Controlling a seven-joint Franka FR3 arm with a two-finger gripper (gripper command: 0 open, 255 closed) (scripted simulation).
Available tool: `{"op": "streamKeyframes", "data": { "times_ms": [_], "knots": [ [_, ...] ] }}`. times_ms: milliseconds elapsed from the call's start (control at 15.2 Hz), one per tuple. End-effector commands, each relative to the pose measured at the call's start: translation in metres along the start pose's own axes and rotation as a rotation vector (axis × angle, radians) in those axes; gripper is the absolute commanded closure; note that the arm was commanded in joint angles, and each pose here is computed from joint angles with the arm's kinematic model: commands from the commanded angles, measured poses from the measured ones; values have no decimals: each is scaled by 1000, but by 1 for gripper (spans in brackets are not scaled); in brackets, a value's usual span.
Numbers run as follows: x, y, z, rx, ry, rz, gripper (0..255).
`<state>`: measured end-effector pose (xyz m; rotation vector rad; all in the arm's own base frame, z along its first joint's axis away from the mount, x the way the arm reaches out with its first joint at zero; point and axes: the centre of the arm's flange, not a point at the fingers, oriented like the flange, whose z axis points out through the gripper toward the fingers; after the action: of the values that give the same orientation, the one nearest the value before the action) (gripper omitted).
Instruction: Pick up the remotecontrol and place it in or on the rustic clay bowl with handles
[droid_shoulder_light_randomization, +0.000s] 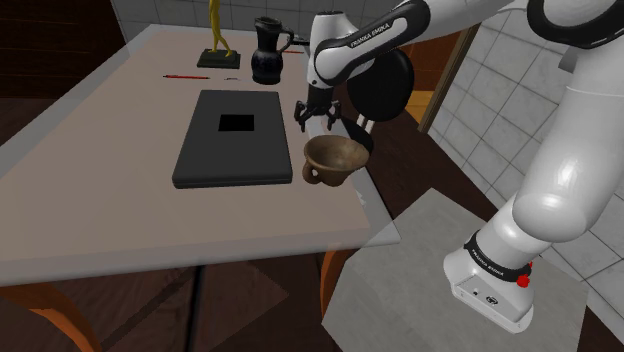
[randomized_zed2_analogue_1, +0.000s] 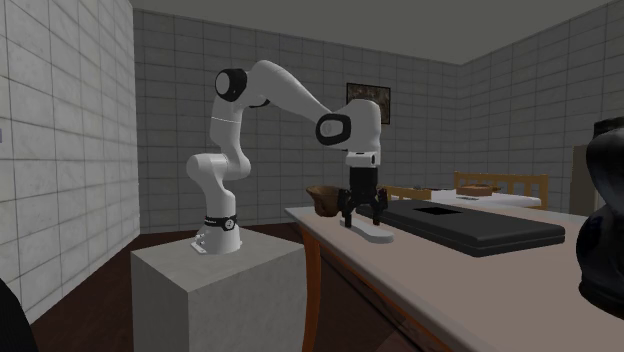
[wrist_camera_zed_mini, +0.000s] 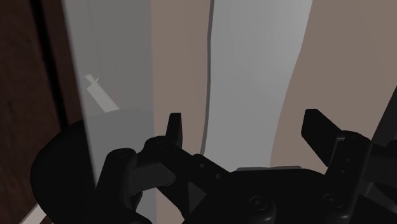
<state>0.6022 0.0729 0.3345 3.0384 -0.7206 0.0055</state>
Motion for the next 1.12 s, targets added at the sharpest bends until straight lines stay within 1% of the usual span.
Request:
{"op": "streamKeyframes", "data": {
  "times_ms": [0, 264, 330, 924, 1056],
  "knots": [
    [0, 0, 1, 0, 0, 0, 0],
    [0, 0, 1, 0, 0, 0, 0],
    [0, 0, 1, 0, 0, 0, 255],
    [0, 0, 1, 0, 0, 0, 255],
    [0, 0, -10, 0, 0, 0, 255]
  ]
}}
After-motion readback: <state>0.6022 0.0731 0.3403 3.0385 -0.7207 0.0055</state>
